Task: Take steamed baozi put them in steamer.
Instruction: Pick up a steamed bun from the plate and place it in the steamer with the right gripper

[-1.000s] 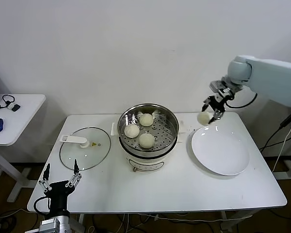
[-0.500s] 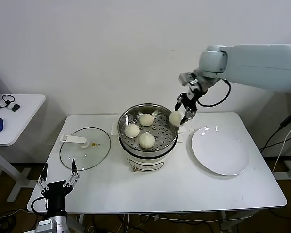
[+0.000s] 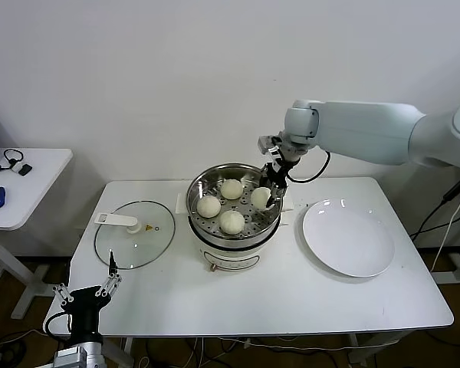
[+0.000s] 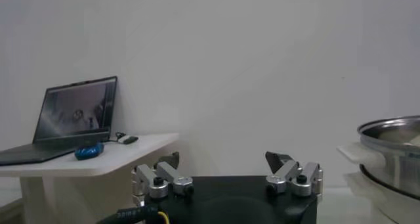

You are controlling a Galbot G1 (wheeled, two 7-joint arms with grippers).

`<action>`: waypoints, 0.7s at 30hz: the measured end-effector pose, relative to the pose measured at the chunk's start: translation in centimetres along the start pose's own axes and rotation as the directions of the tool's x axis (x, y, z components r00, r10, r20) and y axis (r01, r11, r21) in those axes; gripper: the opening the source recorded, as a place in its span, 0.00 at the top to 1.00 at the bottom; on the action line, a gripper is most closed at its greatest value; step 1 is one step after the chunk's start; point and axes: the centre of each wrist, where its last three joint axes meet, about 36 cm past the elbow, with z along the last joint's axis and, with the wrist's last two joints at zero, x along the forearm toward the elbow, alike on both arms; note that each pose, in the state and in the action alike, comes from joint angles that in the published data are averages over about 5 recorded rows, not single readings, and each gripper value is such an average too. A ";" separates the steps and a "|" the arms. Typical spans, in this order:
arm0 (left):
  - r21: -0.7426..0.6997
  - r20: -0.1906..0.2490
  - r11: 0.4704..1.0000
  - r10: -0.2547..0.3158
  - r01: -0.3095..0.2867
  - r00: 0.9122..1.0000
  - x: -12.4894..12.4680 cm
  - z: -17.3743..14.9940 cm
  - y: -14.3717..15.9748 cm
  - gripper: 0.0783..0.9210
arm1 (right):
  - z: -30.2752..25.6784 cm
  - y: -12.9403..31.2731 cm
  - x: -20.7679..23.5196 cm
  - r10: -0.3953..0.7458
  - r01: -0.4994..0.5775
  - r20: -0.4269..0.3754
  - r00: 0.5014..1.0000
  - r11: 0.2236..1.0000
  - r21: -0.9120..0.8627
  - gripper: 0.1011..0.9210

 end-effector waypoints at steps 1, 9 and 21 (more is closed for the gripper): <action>0.000 0.000 1.000 0.000 0.000 1.000 0.0 0.0 0.0 0.12 | 0.1 -0.1 -0.4 0.000 0.000 0.001 1.000 1.000 -0.005 0.34; 0.002 -0.001 1.000 -0.003 0.003 1.000 -0.2 0.1 0.0 0.12 | 0.4 -0.6 -2.4 0.000 0.001 0.018 1.000 1.000 -0.030 0.24; 0.002 0.000 1.000 -0.001 0.001 1.000 0.0 -0.4 0.1 0.12 | 0.6 -0.9 0.0 0.050 -0.046 0.053 0.997 0.996 -0.078 0.12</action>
